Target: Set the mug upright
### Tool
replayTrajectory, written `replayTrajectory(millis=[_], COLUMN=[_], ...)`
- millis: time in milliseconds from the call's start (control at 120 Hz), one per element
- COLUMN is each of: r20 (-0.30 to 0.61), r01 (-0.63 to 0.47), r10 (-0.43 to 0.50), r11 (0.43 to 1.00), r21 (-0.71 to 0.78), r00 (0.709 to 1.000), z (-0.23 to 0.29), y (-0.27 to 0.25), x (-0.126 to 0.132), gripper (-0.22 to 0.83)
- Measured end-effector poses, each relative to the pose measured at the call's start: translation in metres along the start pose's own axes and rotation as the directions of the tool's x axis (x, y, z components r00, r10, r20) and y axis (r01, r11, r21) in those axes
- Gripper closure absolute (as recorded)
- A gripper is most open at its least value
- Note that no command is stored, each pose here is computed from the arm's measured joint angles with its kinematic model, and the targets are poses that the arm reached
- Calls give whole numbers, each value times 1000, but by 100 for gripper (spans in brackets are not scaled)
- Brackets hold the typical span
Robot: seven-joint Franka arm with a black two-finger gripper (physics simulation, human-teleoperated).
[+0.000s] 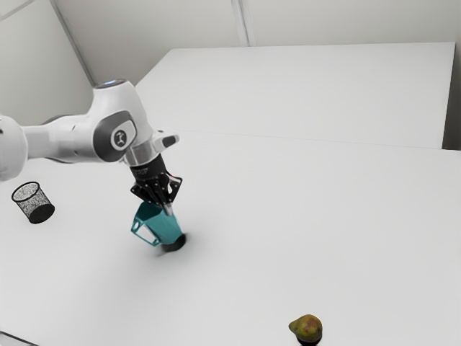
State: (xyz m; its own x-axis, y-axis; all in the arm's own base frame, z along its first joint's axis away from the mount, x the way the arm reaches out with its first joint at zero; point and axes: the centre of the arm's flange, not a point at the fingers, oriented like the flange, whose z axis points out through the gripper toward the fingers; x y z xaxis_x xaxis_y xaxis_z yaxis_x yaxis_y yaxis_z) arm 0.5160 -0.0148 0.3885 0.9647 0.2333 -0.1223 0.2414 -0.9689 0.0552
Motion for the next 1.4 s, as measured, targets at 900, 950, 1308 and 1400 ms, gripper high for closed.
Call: replayTrajectory(millis=[900, 950, 1308, 1400], r20=[78, 75, 46, 31], r01=[46, 48, 32, 23], r10=[-55, -57, -37, -25], r11=[993, 993, 995, 996], r21=[111, 109, 98, 86], r00=[995, 996, 998, 999], z=[31, 30, 18, 7], y=[-7, -7, -3, 2], x=[21, 21, 25, 25], gripper=[79, 77, 16, 11])
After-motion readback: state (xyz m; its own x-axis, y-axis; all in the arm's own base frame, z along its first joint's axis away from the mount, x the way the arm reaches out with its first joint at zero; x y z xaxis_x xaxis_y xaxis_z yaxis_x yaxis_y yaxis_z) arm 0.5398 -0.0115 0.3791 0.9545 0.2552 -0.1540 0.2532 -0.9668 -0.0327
